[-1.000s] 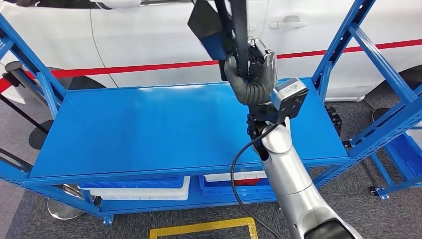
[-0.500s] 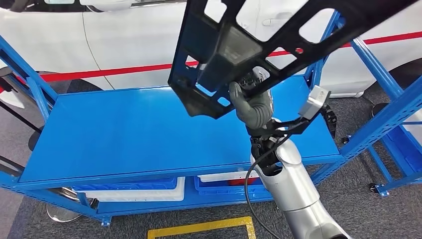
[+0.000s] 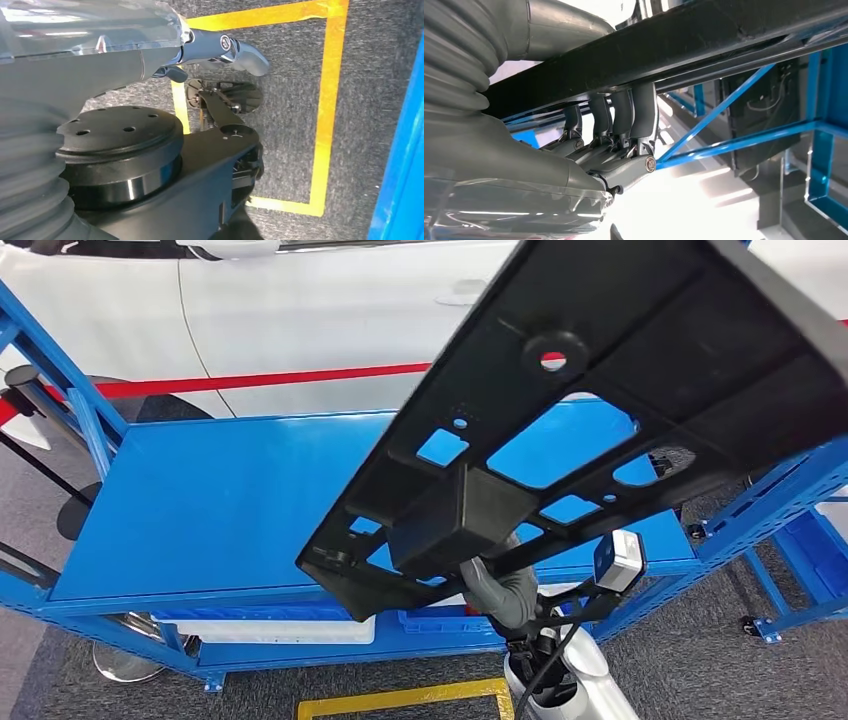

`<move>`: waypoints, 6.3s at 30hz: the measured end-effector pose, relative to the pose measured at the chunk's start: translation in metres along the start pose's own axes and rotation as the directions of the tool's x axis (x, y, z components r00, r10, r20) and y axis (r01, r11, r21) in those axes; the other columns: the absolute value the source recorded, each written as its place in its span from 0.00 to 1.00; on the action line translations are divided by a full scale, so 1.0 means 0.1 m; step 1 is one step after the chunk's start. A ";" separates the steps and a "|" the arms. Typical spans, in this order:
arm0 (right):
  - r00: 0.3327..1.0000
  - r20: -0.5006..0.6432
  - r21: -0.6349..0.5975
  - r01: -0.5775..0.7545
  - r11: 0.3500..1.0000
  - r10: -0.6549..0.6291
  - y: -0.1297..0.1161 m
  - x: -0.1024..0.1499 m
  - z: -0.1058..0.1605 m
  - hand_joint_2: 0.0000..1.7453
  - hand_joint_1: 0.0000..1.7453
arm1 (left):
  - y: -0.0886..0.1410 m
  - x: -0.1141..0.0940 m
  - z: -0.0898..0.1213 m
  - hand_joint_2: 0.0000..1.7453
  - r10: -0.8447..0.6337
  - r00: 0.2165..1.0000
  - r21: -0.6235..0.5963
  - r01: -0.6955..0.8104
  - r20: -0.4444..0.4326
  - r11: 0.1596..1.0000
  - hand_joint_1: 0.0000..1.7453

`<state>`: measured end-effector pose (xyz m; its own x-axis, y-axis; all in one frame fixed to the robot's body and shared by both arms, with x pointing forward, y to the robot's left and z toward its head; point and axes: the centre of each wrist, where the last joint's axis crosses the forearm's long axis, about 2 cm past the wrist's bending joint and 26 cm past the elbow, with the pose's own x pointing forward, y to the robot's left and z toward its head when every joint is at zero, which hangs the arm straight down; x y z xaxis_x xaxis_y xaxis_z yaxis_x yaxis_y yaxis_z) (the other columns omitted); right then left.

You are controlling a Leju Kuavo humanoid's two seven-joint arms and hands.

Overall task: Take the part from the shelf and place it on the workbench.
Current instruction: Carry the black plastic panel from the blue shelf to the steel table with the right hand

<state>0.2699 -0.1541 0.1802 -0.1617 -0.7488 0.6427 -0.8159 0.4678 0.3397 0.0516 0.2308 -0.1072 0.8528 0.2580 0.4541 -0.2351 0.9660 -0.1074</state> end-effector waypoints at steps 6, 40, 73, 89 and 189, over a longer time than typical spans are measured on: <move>0.998 -0.021 -0.002 0.056 0.998 -0.056 0.15 -0.07 0.26 1.00 1.00 | 0.01 -0.01 0.00 1.00 0.004 1.000 0.005 -0.004 0.002 1.000 0.00; 0.997 -0.058 -0.006 -0.047 0.999 0.047 0.28 -0.03 0.42 1.00 1.00 | 0.04 0.00 0.00 1.00 0.012 0.999 0.042 -0.010 -0.036 0.999 0.00; 0.997 -0.037 -0.001 -0.066 0.998 0.066 0.19 -0.01 0.30 1.00 1.00 | 0.04 0.02 -0.01 1.00 0.051 0.998 0.026 -0.050 -0.034 0.998 0.00; 0.997 -0.027 -0.005 -0.070 0.998 0.070 0.18 0.00 0.26 1.00 1.00 | 0.05 0.05 -0.02 1.00 0.057 0.998 0.023 -0.057 -0.031 0.998 0.00; 0.994 -0.038 -0.075 -0.107 0.991 0.105 0.12 -0.03 0.34 1.00 1.00 | 0.15 0.07 -0.03 1.00 0.071 0.997 0.040 -0.070 -0.020 0.997 0.00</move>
<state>0.2416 -0.1624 0.1586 -0.2252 -0.6773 0.7004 -0.7497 0.5796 0.3194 0.0558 0.2476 -0.1083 0.8429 0.3262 0.4279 -0.3128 0.9442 -0.1036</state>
